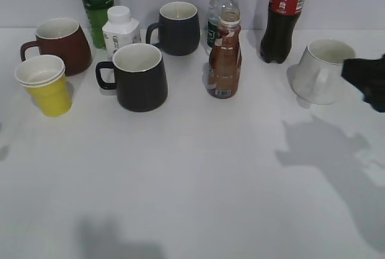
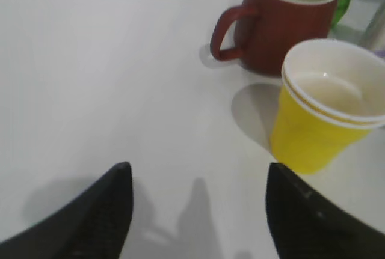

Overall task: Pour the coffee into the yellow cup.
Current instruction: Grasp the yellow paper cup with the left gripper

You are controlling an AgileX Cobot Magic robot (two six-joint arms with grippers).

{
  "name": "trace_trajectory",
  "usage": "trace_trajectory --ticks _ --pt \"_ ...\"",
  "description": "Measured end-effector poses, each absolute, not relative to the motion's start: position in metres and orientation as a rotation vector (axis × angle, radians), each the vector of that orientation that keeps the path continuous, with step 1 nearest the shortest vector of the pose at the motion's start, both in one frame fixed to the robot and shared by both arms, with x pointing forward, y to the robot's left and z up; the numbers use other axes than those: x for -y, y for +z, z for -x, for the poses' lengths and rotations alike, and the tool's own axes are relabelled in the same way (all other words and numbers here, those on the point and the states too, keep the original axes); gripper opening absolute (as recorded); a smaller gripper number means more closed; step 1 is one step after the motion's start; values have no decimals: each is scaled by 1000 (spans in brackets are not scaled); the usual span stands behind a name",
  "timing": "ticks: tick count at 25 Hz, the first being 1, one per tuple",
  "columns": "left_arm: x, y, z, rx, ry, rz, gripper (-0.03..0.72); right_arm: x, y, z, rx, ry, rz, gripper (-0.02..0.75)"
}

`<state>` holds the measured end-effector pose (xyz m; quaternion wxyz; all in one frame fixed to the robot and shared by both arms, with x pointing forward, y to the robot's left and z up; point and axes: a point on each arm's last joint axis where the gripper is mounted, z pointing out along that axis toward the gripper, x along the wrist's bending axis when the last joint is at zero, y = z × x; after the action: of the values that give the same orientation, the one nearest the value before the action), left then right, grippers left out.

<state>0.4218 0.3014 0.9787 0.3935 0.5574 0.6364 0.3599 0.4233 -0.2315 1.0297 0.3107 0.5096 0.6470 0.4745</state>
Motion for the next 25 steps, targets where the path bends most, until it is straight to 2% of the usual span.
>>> trace_trajectory --ticks 4,10,16,19,25 --pt "-291 965 -429 -1604 858 -1490 531 214 1010 -442 -1746 1228 -1297 448" --pt "-256 948 -444 -1410 822 -1587 533 190 986 -456 -1788 1241 -1206 448" --pt "-250 921 -462 -1368 863 -1572 596 183 976 -467 -1721 1326 -1204 448" --pt "-248 917 -469 -1292 921 -1512 604 180 974 -471 -1712 1342 -1197 448" --pt "-243 898 -484 -1265 932 -1514 603 174 982 -480 -1668 1386 -1177 448"
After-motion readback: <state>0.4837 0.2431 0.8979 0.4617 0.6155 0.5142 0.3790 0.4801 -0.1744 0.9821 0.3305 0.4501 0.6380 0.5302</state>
